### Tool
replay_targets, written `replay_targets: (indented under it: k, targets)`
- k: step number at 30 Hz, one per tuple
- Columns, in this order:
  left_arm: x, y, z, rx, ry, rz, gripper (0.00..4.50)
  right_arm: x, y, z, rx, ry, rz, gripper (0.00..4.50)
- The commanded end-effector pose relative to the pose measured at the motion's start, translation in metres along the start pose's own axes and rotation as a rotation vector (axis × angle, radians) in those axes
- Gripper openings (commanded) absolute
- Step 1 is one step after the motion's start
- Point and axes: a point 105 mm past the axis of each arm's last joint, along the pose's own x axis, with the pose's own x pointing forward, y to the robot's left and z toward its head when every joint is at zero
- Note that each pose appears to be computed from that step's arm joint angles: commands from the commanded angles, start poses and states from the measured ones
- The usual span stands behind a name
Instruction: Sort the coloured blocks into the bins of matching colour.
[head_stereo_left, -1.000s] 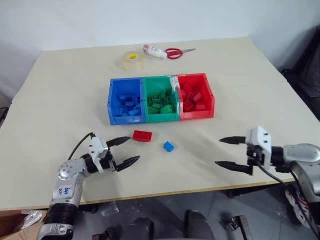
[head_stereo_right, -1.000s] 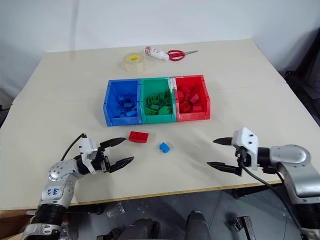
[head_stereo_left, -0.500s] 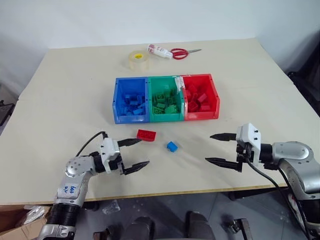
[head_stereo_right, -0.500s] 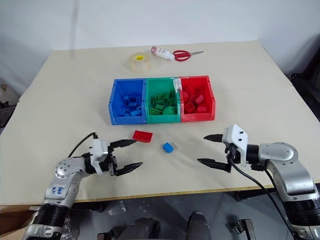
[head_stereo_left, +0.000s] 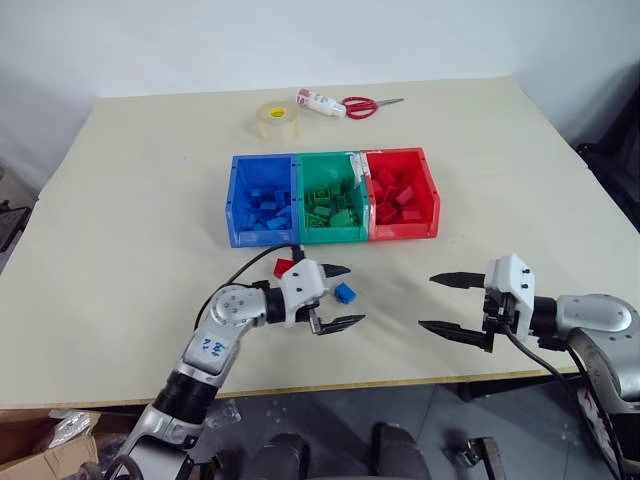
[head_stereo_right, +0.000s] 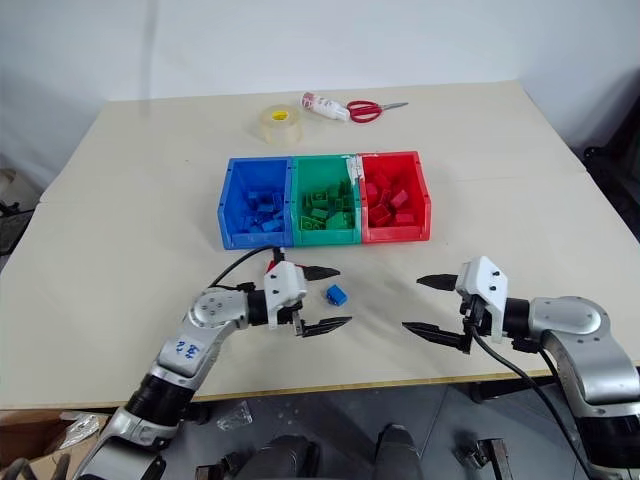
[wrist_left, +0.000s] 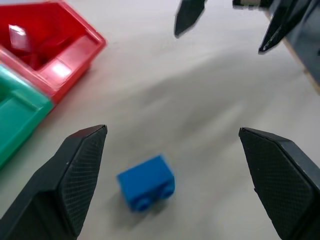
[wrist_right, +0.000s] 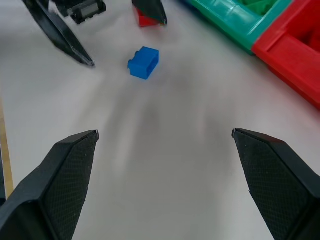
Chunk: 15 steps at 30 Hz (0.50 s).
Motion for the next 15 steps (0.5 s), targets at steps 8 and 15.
replay_targets:
  k: [8, 15]
  targets:
    - [0.010, 0.010, -0.009, 0.034, 0.090, 0.010, 2.97, -0.025, 0.003, 0.009, -0.028, -0.009, -0.124, 4.50]
    - [0.012, 0.012, -0.006, 0.030, 0.057, 0.023, 1.63, -0.026, 0.003, 0.010, -0.029, -0.009, -0.144, 4.50]
